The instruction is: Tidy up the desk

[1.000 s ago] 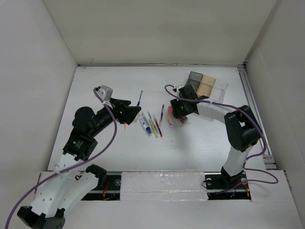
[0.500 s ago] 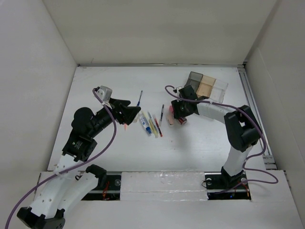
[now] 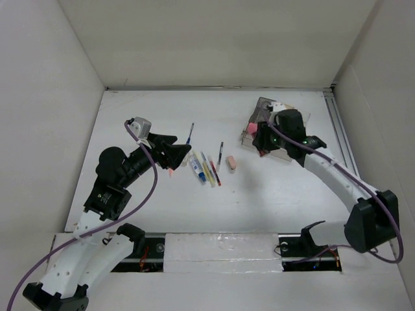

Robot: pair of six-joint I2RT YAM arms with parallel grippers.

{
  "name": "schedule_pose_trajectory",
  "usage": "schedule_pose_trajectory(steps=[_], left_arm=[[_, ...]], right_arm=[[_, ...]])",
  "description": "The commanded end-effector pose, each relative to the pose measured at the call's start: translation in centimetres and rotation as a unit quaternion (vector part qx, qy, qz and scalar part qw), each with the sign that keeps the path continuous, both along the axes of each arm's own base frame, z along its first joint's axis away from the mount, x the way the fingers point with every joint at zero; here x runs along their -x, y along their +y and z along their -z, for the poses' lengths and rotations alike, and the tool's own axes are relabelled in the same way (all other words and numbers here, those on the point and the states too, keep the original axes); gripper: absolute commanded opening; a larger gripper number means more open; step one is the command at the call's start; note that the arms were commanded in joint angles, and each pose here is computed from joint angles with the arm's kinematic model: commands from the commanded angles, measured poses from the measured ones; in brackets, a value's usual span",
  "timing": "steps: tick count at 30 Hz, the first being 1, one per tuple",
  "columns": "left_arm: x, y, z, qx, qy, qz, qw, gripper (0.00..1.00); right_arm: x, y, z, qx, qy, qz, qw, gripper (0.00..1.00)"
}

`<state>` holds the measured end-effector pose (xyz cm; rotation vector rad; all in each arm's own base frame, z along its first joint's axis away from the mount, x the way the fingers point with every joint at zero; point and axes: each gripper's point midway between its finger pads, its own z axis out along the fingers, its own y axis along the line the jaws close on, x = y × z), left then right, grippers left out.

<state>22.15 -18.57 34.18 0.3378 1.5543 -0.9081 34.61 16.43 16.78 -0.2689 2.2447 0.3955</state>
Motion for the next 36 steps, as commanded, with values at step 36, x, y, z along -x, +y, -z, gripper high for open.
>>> schedule_pose_trajectory(steps=[36], left_arm=[[0.8, 0.0, -1.4, 0.016, -0.033, 0.01, 0.999, 0.62]], right_arm=[[-19.2, -13.7, -1.4, -0.267, -0.08, 0.326, 0.904, 0.3]])
